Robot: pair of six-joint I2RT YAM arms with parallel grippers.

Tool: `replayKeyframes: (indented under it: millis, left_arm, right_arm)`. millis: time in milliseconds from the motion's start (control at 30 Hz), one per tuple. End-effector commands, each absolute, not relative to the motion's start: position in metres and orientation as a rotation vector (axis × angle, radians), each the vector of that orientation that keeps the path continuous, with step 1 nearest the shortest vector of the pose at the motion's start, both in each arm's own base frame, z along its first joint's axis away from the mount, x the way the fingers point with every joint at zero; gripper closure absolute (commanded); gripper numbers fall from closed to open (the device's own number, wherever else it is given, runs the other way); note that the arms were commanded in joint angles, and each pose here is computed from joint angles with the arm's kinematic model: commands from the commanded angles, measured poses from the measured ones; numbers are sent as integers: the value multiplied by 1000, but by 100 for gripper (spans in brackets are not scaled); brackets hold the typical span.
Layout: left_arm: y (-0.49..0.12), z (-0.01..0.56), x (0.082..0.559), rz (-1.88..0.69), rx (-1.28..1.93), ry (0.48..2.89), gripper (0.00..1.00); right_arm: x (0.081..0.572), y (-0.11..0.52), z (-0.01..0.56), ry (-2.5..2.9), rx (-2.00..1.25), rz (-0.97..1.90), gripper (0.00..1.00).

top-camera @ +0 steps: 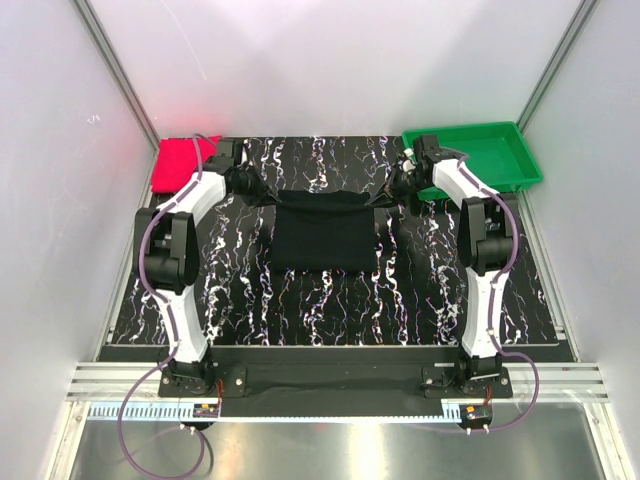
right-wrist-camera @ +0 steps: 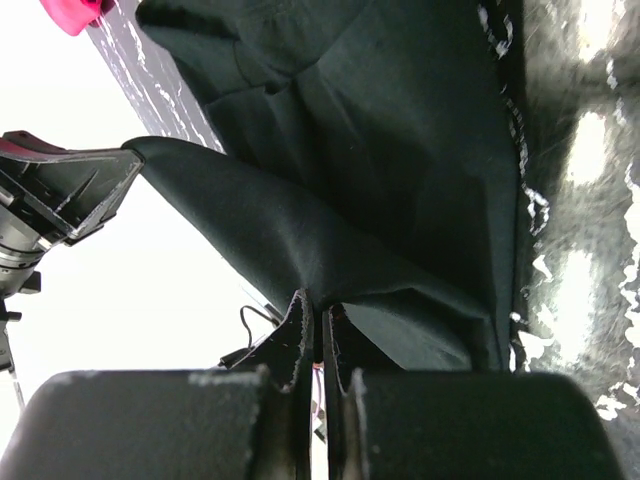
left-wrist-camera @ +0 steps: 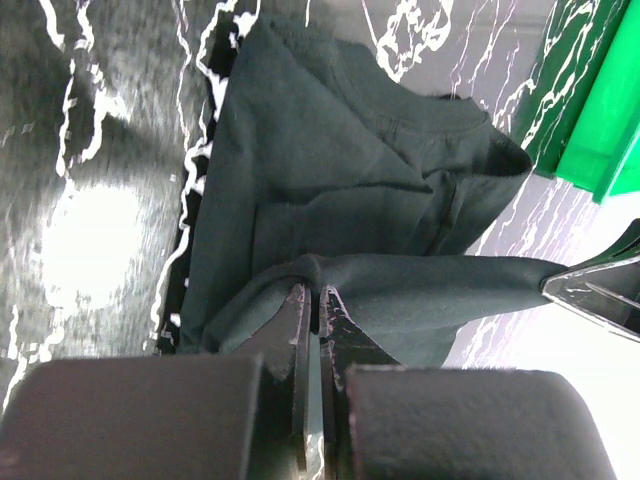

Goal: Fold and stack the t-shirts
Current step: Fold the tshirt

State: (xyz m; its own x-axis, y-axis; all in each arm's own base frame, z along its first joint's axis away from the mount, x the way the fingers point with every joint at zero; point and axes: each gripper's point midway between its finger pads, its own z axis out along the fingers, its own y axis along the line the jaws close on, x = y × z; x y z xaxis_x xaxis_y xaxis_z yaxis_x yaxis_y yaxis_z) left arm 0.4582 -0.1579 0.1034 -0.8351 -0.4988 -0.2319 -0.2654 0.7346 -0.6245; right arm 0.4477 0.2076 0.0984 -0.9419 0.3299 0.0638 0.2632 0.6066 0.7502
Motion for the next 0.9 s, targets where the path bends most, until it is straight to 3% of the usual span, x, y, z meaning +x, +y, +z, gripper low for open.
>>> replayKeyframes:
  millis: [0, 533, 867]
  left_arm:
    - [-160, 123, 488, -885, -499, 2451, 100]
    - [-152, 98, 521, -880, -518, 2447, 100]
    - [-153, 126, 517, -916, -519, 2401, 100]
  right_arm:
    - [462, 203, 111, 2690, 458, 1297, 96]
    - [491, 195, 81, 2694, 518, 1289, 92]
    - [490, 196, 92, 2685, 548, 1309, 93]
